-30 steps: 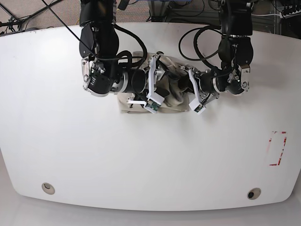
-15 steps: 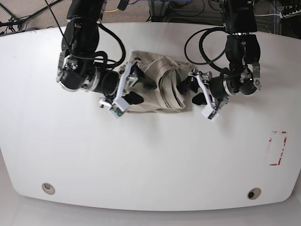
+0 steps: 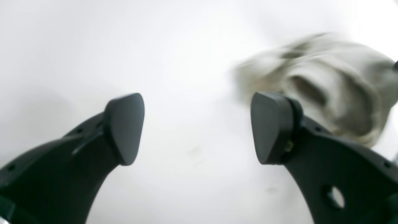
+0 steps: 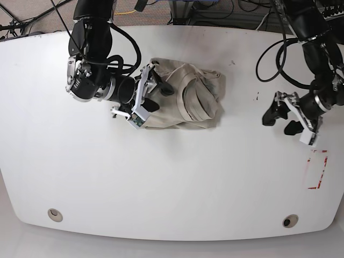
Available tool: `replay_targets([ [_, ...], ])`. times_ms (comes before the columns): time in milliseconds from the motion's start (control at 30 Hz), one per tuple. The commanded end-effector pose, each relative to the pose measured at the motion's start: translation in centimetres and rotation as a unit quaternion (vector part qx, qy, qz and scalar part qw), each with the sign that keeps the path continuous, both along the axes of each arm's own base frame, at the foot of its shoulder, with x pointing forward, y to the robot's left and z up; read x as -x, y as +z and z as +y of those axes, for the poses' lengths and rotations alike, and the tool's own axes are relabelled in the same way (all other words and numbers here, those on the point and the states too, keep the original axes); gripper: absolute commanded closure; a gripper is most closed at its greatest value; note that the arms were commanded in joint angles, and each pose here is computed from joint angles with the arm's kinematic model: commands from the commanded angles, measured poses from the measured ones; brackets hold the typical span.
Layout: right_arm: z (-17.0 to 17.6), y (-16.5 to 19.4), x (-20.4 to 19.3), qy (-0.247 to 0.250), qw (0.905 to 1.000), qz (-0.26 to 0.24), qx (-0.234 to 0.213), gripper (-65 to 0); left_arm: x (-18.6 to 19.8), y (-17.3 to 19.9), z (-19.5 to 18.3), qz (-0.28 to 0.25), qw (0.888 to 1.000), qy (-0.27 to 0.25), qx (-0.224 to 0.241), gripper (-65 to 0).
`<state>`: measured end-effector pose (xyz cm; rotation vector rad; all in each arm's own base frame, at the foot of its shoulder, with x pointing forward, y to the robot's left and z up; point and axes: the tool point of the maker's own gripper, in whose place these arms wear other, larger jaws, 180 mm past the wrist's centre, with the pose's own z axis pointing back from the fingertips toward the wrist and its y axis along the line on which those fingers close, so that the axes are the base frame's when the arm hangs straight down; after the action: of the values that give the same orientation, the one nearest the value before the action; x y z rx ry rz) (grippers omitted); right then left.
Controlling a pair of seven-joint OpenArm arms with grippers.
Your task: Fold the T-shirt properly
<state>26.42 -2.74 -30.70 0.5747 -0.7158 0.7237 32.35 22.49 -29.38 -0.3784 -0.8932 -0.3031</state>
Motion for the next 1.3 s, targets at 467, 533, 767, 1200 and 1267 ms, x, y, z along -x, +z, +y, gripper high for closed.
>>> replay_targets([
  [467, 7.1, -3.8, -0.7, 0.065, 0.9970, 0.011, -0.041, -35.0, 2.6, 0.3, 5.6, 0.014, 0.998, 0.044, -0.043, -49.9],
  [533, 8.5, -4.5, -0.6, 0.080, 0.9951, 0.021, -0.056, -35.0, 2.7, 0.1, 5.6, 0.016, 0.998, 0.044, -0.041, -49.9],
  [767, 10.9, -5.3, -2.2, 0.078, 0.9919, 0.039, -0.093, -34.9, 3.4, -0.7, 5.4, 0.028, 0.998, 0.042, -0.041, -49.9],
  [1200, 11.5, 0.7, -3.1, 0.102, 0.9881, -0.050, -0.104, -35.2, 4.3, -1.5, 5.4, 0.043, 0.997, 0.042, -0.042, -49.9],
  [1267, 11.4, 0.9, -4.0, 0.089, 0.9897, -0.048, -0.101, -35.4, 4.4, -1.6, 5.4, 0.044, 0.997, 0.042, -0.042, -49.9],
])
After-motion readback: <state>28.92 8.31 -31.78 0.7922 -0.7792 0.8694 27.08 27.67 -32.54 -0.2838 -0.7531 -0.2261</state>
